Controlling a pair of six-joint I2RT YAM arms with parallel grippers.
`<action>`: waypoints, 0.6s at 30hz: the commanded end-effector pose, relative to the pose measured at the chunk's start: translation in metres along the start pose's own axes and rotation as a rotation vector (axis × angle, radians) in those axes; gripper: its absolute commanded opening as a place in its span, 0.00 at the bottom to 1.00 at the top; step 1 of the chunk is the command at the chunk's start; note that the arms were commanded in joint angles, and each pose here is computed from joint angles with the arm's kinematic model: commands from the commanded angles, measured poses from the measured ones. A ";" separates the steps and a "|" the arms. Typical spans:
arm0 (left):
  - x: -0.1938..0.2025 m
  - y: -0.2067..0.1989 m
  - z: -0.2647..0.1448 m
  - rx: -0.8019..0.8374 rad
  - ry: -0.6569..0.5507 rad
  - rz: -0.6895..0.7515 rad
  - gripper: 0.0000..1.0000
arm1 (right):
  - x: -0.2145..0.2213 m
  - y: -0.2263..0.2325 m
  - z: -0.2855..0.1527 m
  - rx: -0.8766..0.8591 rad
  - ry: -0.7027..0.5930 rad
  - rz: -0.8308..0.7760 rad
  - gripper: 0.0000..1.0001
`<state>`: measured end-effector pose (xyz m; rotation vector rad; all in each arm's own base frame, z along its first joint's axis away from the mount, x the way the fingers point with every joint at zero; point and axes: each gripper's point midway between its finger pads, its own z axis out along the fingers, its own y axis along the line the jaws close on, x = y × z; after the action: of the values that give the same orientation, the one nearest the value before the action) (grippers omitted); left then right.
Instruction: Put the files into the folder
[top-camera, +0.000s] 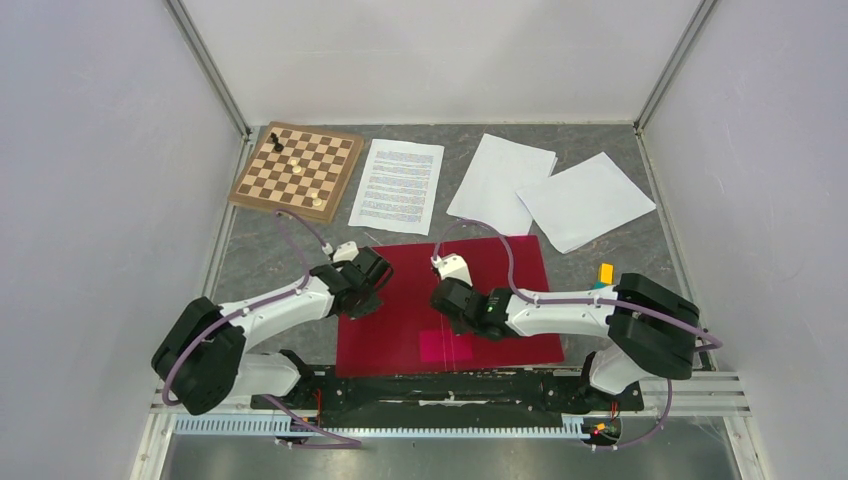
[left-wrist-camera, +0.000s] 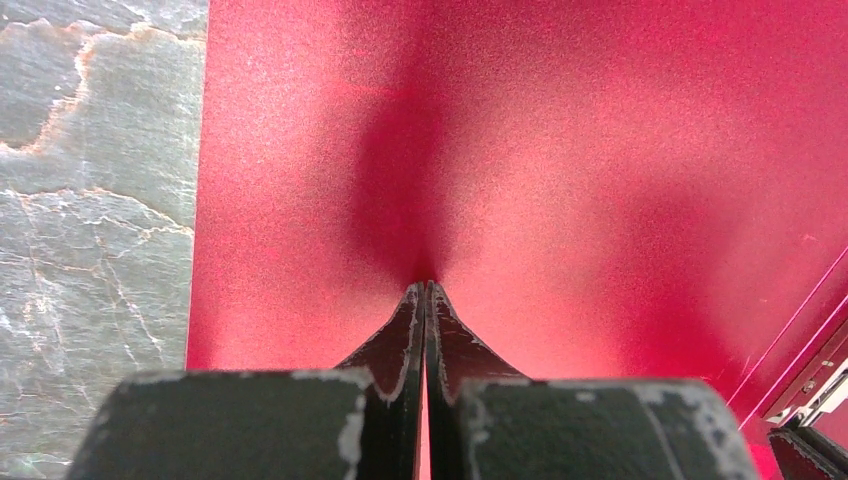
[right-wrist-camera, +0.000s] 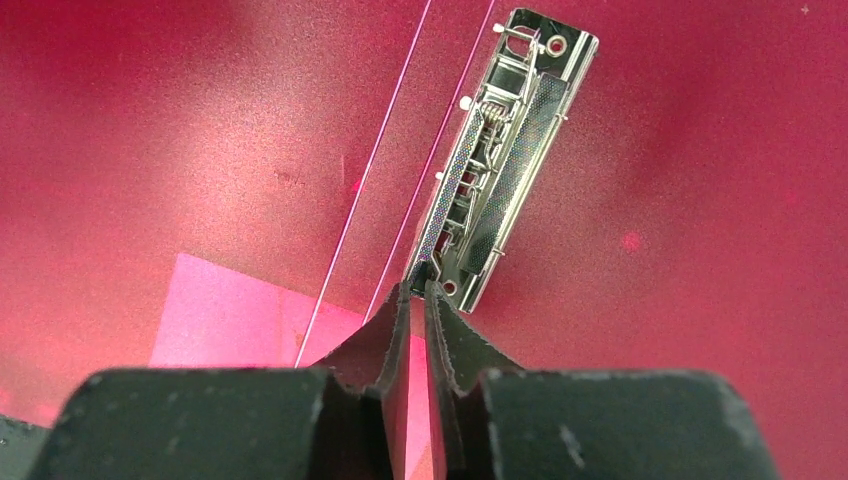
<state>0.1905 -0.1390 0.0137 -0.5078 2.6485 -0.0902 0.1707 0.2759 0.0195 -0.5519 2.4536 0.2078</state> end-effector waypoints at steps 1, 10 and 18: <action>0.008 0.022 0.008 -0.109 0.010 0.003 0.02 | 0.040 -0.036 0.009 0.153 0.120 -0.058 0.08; 0.007 0.026 0.010 -0.141 0.014 0.020 0.02 | 0.047 -0.054 0.003 0.221 0.119 -0.055 0.07; 0.006 0.027 0.011 -0.151 0.021 0.035 0.02 | 0.036 -0.049 -0.001 0.201 0.081 -0.030 0.07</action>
<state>0.1966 -0.1395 0.0136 -0.5083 2.6544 -0.0418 0.1778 0.2595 0.0147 -0.4789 2.4387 0.1023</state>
